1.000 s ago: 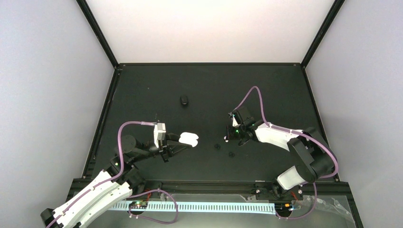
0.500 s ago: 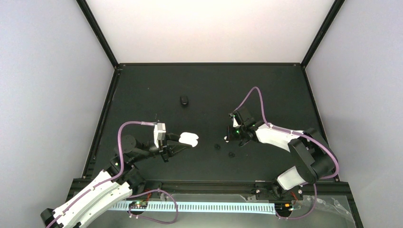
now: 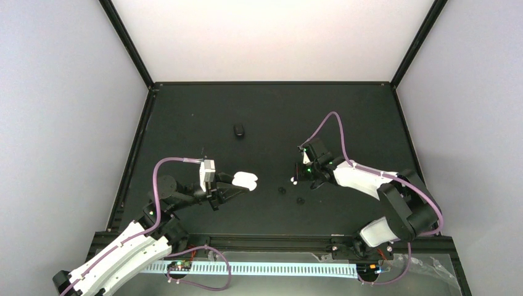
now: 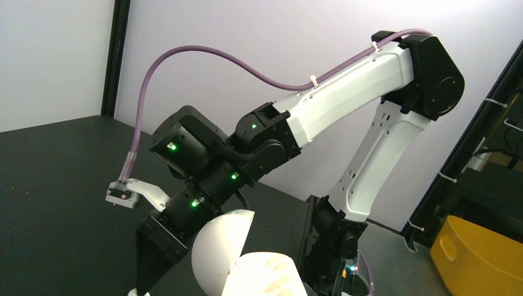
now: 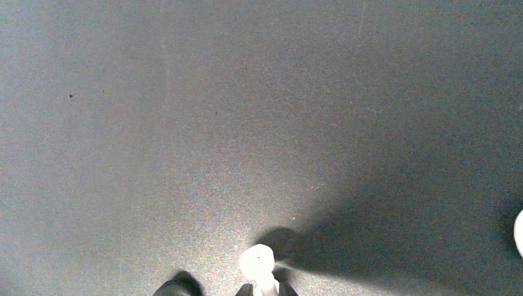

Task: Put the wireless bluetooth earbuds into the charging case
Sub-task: Pick up the earbud from the center of the board.

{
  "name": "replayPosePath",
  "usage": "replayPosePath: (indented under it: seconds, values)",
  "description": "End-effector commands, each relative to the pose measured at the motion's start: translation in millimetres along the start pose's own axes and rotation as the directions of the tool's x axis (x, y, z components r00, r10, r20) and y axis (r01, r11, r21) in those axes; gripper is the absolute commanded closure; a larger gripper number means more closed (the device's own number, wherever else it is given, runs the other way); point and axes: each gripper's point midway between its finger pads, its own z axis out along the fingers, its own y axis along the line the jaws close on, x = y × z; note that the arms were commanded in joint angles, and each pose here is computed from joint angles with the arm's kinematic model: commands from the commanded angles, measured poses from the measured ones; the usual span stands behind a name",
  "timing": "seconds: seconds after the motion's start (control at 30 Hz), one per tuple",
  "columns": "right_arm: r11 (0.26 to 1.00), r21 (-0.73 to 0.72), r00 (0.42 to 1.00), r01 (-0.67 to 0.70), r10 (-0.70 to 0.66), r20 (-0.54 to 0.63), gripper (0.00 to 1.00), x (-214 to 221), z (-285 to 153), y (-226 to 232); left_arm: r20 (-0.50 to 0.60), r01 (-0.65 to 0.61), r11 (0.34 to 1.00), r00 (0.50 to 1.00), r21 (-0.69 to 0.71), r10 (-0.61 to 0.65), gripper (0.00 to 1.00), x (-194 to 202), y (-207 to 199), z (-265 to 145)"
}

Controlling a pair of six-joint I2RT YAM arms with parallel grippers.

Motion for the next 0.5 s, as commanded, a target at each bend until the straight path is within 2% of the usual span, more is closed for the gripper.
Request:
replayPosePath:
  seconds: [0.0,0.27,0.47]
  values:
    - [1.0,-0.001,1.0,0.003,-0.003,0.012,0.9,-2.7,-0.7,-0.8,0.015,-0.01,1.0,1.0,0.017,0.01,0.98,-4.8,-3.9,0.3]
    - [1.0,-0.008,1.0,0.004,-0.004,0.003,0.93,-0.7,0.8,-0.2,0.013,-0.008,1.0,1.0,0.016,0.008,0.98,-4.4,-3.4,0.7]
    - [1.0,-0.011,1.0,0.003,-0.003,-0.014,0.91,2.2,4.4,-0.6,0.014,-0.009,1.0,1.0,0.018,0.009,0.98,-4.7,-3.8,0.7]
